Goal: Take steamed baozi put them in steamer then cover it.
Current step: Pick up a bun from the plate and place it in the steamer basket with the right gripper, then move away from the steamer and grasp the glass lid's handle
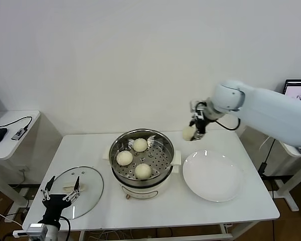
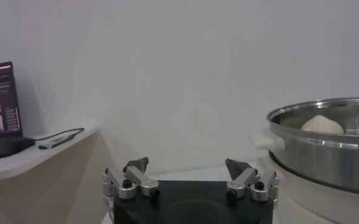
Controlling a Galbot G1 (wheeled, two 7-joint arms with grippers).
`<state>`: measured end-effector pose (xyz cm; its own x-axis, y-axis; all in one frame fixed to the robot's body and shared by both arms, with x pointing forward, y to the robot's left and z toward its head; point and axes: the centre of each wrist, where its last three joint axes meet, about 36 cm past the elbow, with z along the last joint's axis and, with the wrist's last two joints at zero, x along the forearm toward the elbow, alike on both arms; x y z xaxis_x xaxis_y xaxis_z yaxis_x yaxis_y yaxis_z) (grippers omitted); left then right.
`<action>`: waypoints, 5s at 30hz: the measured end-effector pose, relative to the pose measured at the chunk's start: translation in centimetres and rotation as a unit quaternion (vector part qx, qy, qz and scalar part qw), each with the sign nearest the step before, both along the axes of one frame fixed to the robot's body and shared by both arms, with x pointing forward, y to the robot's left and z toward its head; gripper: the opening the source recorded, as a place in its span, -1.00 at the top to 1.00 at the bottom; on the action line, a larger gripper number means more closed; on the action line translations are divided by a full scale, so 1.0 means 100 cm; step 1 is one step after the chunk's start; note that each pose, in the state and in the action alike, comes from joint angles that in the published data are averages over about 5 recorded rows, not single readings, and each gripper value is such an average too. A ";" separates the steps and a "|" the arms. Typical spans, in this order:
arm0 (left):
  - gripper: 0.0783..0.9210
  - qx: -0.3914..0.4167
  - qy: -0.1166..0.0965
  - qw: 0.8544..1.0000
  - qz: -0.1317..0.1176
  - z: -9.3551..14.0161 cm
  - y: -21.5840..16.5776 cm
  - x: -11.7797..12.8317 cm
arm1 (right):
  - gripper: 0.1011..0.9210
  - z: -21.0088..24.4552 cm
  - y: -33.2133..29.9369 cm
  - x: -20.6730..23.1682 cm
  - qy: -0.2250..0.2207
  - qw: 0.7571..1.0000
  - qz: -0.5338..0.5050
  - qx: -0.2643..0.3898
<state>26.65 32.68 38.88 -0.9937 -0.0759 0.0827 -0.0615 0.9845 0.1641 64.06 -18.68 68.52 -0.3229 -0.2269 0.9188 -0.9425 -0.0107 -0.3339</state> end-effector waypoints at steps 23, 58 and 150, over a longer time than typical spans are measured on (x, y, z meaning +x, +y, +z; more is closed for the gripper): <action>-0.77 -0.002 -0.003 1.000 0.008 0.004 0.000 -0.008 | -0.24 -0.074 0.111 0.005 0.068 0.998 0.005 -0.009; -0.77 -0.002 -0.002 1.000 0.008 0.000 0.005 -0.003 | -0.76 -0.086 0.078 -0.014 0.021 0.999 0.009 0.043; -0.77 0.691 0.032 0.709 -0.138 -0.103 0.108 0.073 | -0.76 -0.345 -0.205 -0.359 -0.456 0.668 -0.456 0.372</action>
<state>33.95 43.43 28.61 -0.9841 0.0688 0.1637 0.1524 -0.1459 0.9775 28.15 -39.22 33.99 -0.9867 0.1622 -0.0126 0.1554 0.9170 -0.3673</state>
